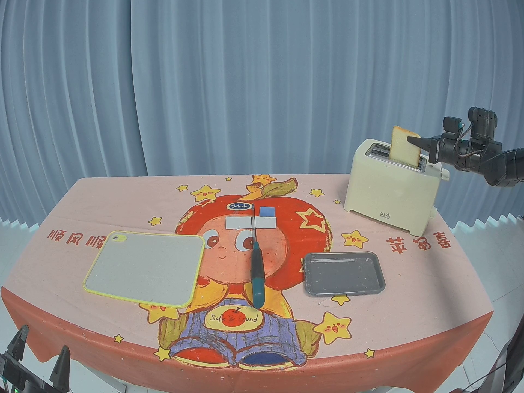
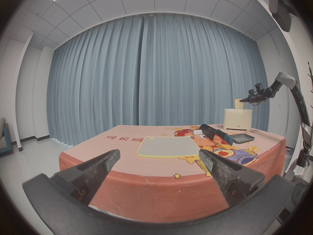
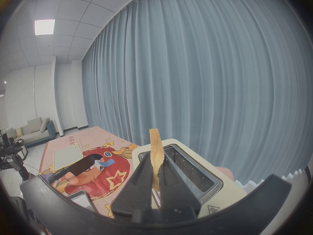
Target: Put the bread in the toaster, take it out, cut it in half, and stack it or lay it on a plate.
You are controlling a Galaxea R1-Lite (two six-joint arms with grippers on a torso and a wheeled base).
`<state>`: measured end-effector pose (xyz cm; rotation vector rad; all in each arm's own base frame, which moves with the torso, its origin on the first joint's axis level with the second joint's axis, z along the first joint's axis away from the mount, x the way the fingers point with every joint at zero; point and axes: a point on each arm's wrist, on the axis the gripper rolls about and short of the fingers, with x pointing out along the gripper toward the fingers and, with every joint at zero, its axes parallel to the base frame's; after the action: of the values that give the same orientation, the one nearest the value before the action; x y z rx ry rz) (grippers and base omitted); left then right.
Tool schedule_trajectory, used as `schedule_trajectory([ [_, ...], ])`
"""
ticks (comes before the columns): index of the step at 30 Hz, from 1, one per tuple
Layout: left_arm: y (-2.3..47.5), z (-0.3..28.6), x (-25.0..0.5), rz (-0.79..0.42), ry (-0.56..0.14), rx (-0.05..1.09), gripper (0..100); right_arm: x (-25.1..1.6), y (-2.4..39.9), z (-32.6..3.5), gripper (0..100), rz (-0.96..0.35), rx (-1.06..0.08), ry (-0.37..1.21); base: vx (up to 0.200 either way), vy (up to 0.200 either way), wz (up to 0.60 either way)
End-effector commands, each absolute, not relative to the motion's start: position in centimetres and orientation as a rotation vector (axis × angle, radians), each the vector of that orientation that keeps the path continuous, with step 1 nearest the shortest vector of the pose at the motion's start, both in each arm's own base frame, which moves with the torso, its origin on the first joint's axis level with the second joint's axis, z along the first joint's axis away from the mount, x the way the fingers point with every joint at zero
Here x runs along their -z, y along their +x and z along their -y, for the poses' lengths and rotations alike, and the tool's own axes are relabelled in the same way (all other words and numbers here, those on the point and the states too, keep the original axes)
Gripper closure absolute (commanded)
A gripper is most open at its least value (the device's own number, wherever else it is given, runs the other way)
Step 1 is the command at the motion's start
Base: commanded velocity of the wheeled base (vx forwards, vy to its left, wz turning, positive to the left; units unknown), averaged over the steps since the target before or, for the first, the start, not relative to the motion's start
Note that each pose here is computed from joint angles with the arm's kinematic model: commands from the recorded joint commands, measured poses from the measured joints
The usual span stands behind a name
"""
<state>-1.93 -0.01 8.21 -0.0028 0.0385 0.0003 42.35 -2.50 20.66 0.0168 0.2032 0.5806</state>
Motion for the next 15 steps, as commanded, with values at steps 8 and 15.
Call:
schedule_trajectory([
  [8, -1.8, 0.0, -7.7, -0.055, -0.003, -0.002, 0, -25.7, 39.4, 1.4, 100, -0.107, -0.594, 0.027, 0.0, 0.0, 0.0],
  [15, -1.8, 0.0, -7.7, -0.055, -0.003, 0.0, 0, -25.9, 37.0, 1.2, 100, -0.117, -0.595, 0.035, 0.0, 0.0, 0.0],
])
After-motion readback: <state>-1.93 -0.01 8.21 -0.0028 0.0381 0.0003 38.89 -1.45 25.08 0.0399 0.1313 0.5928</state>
